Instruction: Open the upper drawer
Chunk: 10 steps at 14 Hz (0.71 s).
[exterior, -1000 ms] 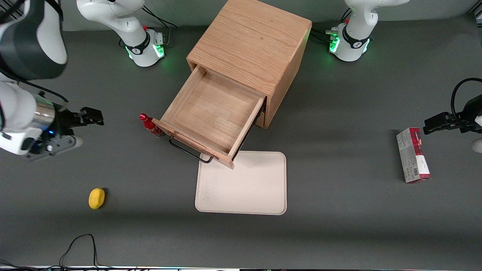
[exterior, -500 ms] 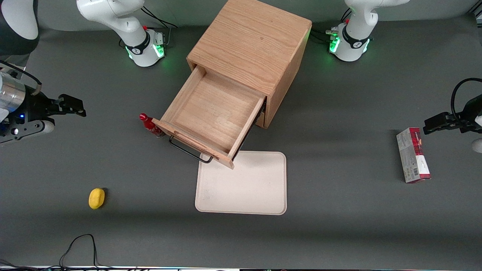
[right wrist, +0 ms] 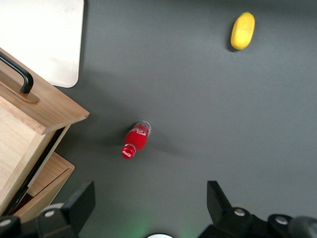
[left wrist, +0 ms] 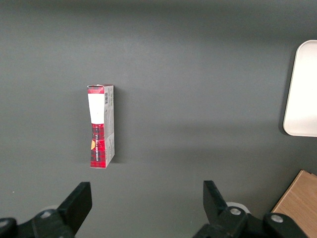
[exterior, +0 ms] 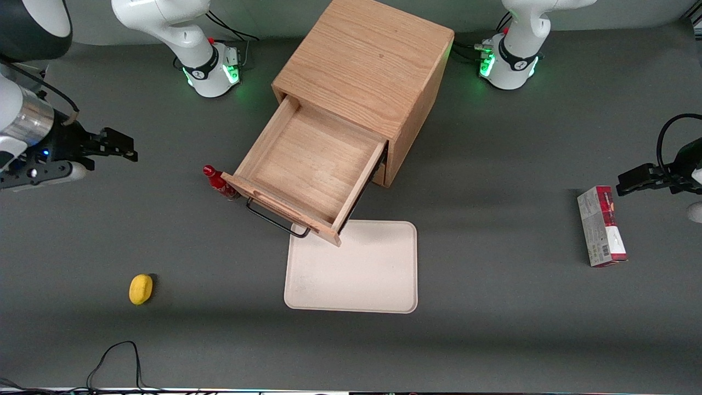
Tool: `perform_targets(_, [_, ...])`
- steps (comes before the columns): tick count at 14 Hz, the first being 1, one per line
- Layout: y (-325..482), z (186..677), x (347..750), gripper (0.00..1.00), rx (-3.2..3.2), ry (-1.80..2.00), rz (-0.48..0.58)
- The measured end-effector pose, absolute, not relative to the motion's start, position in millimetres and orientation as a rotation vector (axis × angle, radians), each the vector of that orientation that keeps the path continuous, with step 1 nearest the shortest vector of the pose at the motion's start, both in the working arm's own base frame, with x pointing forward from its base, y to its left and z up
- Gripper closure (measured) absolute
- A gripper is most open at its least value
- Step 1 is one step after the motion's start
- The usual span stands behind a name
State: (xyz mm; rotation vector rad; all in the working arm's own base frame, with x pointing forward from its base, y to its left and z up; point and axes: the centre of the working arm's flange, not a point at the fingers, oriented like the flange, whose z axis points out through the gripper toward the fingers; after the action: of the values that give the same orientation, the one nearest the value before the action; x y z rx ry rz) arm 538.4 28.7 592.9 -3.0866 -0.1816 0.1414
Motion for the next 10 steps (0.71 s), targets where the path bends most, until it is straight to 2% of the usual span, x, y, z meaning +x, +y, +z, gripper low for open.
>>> perform_targets(4, [36,605,529,0.0,-3.089,-0.179,0.109])
perform_targets(10, [38,606,527,0.0,-3.131,-0.196,0.116])
